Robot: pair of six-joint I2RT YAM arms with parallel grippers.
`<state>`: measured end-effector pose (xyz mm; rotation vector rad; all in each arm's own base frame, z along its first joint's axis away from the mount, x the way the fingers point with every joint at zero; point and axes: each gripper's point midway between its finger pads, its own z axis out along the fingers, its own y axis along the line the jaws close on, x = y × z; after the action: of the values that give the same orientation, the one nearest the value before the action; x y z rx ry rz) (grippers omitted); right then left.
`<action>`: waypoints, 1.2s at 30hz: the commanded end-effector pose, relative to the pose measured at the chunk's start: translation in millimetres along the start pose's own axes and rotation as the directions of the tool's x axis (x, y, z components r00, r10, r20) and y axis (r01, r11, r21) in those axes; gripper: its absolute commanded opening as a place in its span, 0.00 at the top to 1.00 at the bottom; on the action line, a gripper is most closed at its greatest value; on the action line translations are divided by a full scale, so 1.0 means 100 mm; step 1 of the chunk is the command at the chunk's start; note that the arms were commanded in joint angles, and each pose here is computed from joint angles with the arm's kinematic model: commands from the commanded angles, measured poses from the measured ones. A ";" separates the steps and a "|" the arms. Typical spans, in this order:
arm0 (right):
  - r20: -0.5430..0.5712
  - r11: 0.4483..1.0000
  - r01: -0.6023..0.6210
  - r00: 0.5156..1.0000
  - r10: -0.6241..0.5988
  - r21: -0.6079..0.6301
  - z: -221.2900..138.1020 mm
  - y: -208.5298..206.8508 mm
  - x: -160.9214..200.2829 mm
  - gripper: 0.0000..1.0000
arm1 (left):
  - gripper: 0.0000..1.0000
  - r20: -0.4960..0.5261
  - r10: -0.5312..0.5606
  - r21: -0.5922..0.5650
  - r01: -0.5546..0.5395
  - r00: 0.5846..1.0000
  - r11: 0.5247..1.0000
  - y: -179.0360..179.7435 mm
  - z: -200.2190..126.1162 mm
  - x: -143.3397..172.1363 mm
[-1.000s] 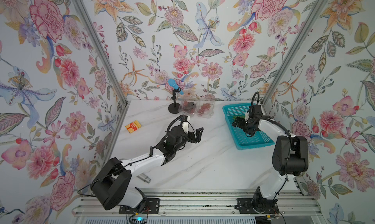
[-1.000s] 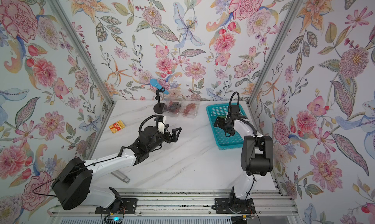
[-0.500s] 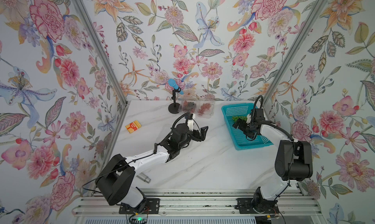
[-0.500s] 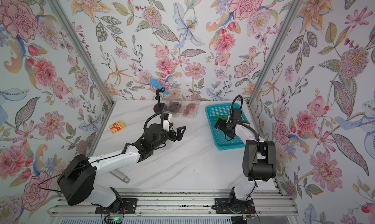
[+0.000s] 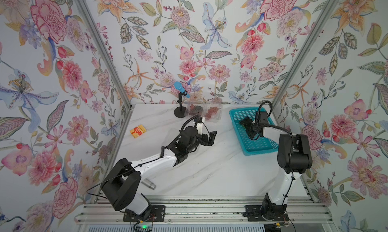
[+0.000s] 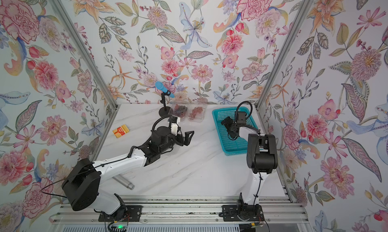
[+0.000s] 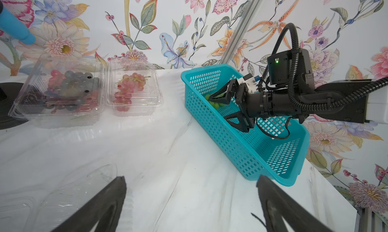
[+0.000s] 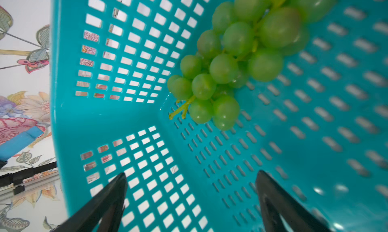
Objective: Pack grapes into containers
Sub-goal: Pick up the grape from the basket.
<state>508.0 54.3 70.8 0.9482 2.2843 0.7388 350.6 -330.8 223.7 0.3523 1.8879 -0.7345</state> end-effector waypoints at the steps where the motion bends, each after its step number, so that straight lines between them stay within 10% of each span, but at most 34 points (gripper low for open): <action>1: 0.034 0.988 -0.108 0.993 0.112 -0.106 0.12 0.22 -0.04 0.10 | 0.00 -0.015 0.032 -0.004 -0.032 0.999 0.999 -0.03 0.05 0.02; 36: 0.094 0.965 -0.226 0.966 0.239 -0.129 0.54 0.06 -0.41 0.75 | 0.00 -0.042 0.051 -0.016 -0.051 0.998 0.999 0.09 0.02 0.25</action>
<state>564.8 48.9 51.0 1.1706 2.0461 0.9050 347.5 -327.1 205.3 0.3831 1.9157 -0.6994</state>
